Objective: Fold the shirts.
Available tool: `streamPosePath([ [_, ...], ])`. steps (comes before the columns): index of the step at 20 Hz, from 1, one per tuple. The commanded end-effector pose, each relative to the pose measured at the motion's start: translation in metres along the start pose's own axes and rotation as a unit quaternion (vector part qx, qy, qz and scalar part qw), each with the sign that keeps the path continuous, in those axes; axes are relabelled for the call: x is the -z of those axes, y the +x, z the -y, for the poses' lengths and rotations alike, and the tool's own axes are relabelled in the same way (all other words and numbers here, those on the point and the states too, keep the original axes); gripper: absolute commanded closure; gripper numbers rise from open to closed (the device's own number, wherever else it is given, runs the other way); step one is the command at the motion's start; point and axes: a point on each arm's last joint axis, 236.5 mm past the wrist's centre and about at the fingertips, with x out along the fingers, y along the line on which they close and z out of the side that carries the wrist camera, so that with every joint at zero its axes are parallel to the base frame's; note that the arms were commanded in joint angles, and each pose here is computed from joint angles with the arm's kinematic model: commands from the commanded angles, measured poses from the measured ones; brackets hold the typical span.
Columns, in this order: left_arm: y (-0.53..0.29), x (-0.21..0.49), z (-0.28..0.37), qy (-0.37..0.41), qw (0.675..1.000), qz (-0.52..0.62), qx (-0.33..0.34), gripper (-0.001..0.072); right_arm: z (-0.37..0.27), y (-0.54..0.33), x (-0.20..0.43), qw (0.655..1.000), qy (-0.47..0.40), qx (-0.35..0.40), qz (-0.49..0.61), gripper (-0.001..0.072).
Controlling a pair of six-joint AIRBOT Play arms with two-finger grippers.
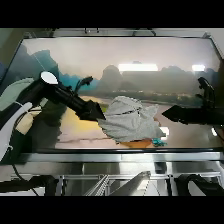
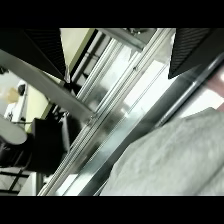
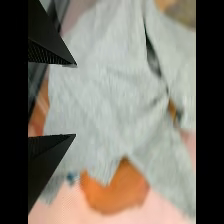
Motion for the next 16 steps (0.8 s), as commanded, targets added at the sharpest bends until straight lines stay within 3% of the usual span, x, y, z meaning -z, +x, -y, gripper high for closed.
streamPosePath([
  [1, 0.044, 0.042, -0.023, -0.036, 0.998, -0.053, -0.022, 0.0016, 0.049, 0.039, 0.015, 0.997, 0.002, 0.007, -0.072, 0.0289],
  [5, 0.075, 0.049, -0.042, -0.057, 0.997, -0.039, -0.045, 0.0016, 0.043, 0.095, 0.028, 0.99, -0.002, -0.068, -0.127, 0.0288],
  [11, 0.093, 0.013, -0.055, -0.049, 0.994, 0.037, -0.094, 0.0019, 0.029, 0.129, 0.017, 0.984, -0.042, -0.083, -0.154, 0.0303],
  [12, 0.093, 0.007, -0.061, -0.06, 0.992, 0.051, -0.1, 0.0132, 0.024, 0.13, 0.016, 0.982, -0.051, -0.087, -0.157, 0.0432],
  [13, 0.095, 0.002, -0.067, -0.068, 0.99, 0.058, -0.105, 0.0272, 0.019, 0.13, 0.018, 0.981, -0.056, -0.092, -0.162, 0.0482],
  [15, 0.101, 0.003, -0.071, -0.086, 0.99, 0.04, -0.101, 0.0282, 0.006, 0.126, 0.024, 0.976, -0.057, -0.117, -0.176, 0.0489],
  [16, 0.104, 0.003, -0.071, -0.087, 0.991, 0.027, -0.097, 0.0295, 0.0, 0.123, 0.027, 0.973, -0.062, -0.132, -0.181, 0.0594],
])
